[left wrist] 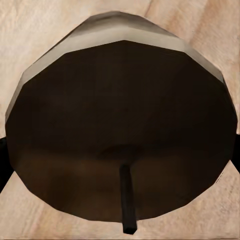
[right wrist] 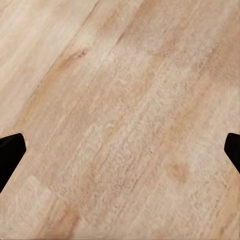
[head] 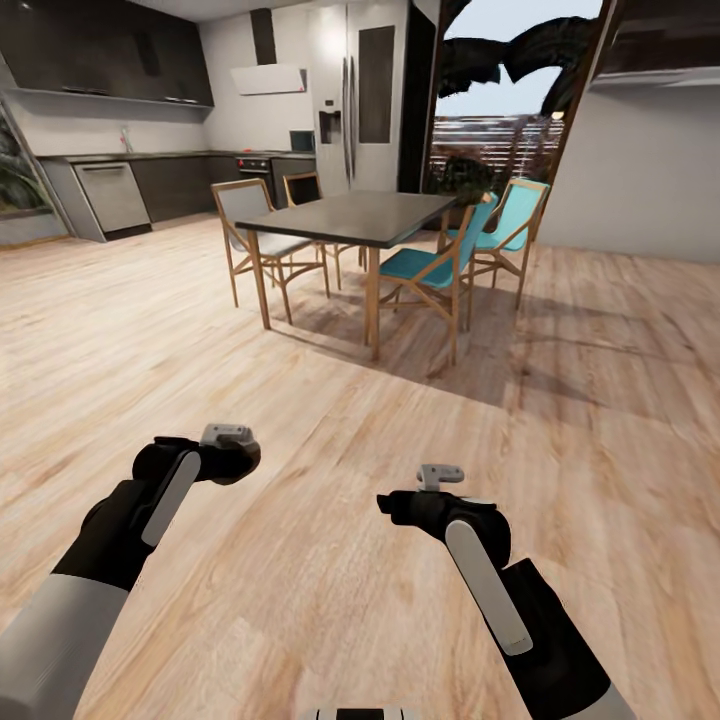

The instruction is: Place each of the two pumpkins and all three candles from the living room inside a cabinet in the living room (use any cabinet), then make sure every cabinet is closed, and position the cauldron so it is next to a table in the living room.

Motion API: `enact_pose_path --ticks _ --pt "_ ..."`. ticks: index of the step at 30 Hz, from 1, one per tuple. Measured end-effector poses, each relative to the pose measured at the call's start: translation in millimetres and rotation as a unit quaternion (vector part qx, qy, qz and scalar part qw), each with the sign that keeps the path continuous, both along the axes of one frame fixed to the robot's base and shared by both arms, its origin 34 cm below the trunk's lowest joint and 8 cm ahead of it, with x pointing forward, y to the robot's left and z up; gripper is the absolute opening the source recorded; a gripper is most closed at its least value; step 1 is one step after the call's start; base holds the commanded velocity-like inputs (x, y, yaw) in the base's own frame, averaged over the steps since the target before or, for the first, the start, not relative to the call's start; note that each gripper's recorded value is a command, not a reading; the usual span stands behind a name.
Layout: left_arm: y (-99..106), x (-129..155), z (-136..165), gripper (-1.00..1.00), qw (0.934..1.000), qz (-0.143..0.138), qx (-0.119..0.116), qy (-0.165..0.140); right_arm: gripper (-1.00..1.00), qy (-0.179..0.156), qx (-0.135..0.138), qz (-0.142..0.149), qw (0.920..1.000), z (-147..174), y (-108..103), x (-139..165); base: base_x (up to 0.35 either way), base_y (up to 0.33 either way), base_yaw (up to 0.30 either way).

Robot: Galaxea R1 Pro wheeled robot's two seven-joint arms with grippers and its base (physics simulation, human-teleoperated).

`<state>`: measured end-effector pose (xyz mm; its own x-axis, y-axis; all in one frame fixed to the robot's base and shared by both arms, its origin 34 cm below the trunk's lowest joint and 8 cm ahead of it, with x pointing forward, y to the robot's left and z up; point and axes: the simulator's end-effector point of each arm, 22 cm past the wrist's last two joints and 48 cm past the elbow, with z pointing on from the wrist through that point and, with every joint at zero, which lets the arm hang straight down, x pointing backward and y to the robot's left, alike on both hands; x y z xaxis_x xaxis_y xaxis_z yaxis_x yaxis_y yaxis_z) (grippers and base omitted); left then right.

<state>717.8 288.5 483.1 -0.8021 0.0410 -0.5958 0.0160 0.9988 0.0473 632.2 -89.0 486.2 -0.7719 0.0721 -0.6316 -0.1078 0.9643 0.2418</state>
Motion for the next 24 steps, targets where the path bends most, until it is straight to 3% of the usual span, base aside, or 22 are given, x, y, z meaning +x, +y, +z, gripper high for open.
enact_pose_path --ticks 10,24 --pt "-0.1 -0.2 -2.3 -1.00 1.0000 0.000 0.000 0.002 1.00 0.002 0.000 0.000 1.0000 -2.0 0.0 -0.2 -0.016 0.058 0.280" --pt "0.1 -0.6 -5.8 -1.00 1.0000 0.000 -0.001 0.005 1.00 0.004 0.000 0.002 1.0000 -4.6 1.6 -1.1 0.304 0.062 0.280"
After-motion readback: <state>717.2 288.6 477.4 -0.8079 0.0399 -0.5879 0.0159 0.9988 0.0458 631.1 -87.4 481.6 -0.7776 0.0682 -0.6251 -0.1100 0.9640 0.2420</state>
